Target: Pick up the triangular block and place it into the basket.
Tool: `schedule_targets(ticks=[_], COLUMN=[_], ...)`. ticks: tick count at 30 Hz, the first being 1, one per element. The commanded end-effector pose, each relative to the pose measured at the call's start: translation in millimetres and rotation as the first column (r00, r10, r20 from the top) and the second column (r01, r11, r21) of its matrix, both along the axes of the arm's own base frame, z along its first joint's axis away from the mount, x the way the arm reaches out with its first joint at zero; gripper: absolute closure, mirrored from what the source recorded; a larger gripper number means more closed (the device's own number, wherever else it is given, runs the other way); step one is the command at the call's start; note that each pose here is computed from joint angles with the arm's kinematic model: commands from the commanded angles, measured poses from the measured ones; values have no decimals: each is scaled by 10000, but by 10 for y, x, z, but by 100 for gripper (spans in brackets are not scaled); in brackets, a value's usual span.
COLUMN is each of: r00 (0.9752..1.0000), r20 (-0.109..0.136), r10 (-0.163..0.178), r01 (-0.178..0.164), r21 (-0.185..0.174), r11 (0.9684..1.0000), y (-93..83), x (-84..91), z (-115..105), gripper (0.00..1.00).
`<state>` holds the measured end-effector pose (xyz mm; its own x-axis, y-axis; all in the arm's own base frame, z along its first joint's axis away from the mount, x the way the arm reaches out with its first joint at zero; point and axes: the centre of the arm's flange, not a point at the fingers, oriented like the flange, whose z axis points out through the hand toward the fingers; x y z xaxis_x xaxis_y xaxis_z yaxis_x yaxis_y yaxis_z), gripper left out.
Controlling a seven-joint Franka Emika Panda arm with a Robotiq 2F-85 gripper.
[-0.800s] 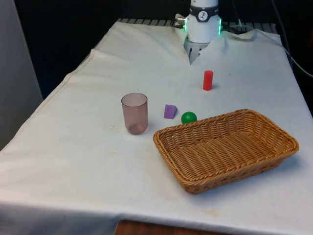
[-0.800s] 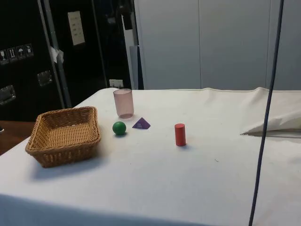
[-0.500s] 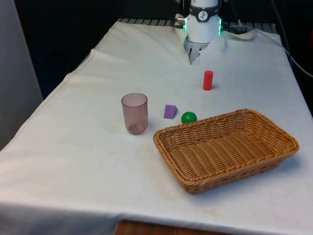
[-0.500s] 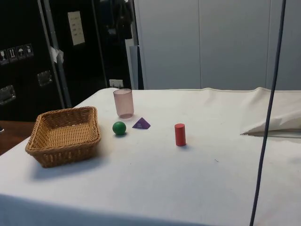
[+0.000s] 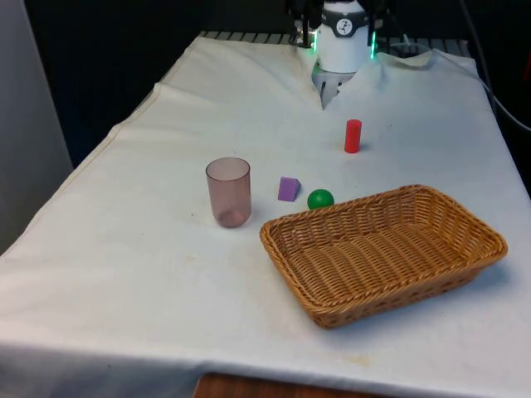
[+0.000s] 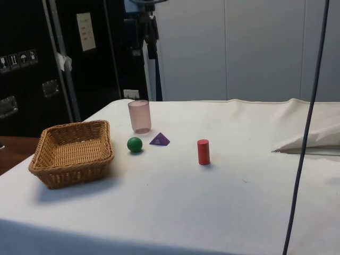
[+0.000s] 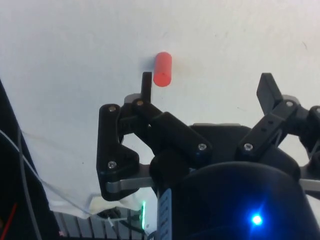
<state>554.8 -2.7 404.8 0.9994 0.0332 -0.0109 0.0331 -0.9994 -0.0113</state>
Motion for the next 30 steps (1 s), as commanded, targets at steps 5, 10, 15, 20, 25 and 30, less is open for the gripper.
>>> schedule_targets(ticks=[5, 10, 15, 20, 25, 30], r00=[9997, 9994, 9993, 9982, 9982, 9981], r20=[248, 321, 315, 481, 488, 519], r10=[36, 128, 219, 351, 344, 333], r01=[-35, -126, -217, -342, -334, -327], r21=[-60, -55, -84, -197, -193, -120], r11=[10000, 9999, 9997, 9992, 9993, 9994], y=[-19, -40, -45, -46, -35, -14], x=[-61, -82, -91, -54, -50, -51], z=[-161, -275, -382, -583, -690, -822], gripper=[0, 0, 0, 0, 0, 0])
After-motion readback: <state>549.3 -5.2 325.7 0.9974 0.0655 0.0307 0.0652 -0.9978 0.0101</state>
